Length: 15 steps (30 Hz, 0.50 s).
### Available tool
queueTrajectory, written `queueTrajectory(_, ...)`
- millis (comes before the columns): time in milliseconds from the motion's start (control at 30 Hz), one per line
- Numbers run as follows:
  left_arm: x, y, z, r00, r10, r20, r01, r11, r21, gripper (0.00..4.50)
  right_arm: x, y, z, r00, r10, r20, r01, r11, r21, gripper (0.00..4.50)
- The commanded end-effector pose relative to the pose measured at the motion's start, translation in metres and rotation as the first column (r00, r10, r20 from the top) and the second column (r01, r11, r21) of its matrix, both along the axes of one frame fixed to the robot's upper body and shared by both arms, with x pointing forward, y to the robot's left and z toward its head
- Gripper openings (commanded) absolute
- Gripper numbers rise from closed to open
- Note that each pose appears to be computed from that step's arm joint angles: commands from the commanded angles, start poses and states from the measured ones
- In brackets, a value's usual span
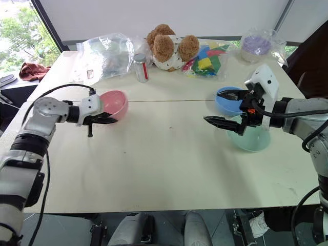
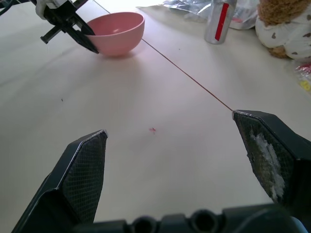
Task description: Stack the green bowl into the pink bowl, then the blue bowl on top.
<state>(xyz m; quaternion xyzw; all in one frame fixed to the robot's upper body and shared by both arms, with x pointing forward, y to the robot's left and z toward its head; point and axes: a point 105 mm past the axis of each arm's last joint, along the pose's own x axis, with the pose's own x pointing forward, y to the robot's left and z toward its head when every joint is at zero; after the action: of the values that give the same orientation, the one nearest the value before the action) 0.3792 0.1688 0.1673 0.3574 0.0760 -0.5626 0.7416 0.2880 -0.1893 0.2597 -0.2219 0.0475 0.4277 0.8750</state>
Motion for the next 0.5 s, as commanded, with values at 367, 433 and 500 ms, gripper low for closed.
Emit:
queueTrajectory(367, -0.041, -0.117, 0.008, 0.839, -0.544, -0.013, 0.537, 0.825, 0.175, 0.07, -0.013, -0.012, 0.015, 0.997, -0.044, 0.066, 0.046, 0.999, -0.020, 4.50)
queueTrajectory(433, -0.034, -0.116, -0.002, 0.846, -0.532, -0.027, 0.522, 0.819, 0.238, 0.07, -0.016, -0.013, 0.013, 0.996, -0.055, 0.064, 0.057, 0.998, -0.022, 4.50)
queueTrajectory(500, -0.033, -0.116, -0.007, 0.842, -0.539, -0.037, 0.528, 0.807, 0.264, 0.07, -0.017, -0.013, 0.012, 0.996, -0.059, 0.062, 0.061, 0.998, -0.020, 4.50)
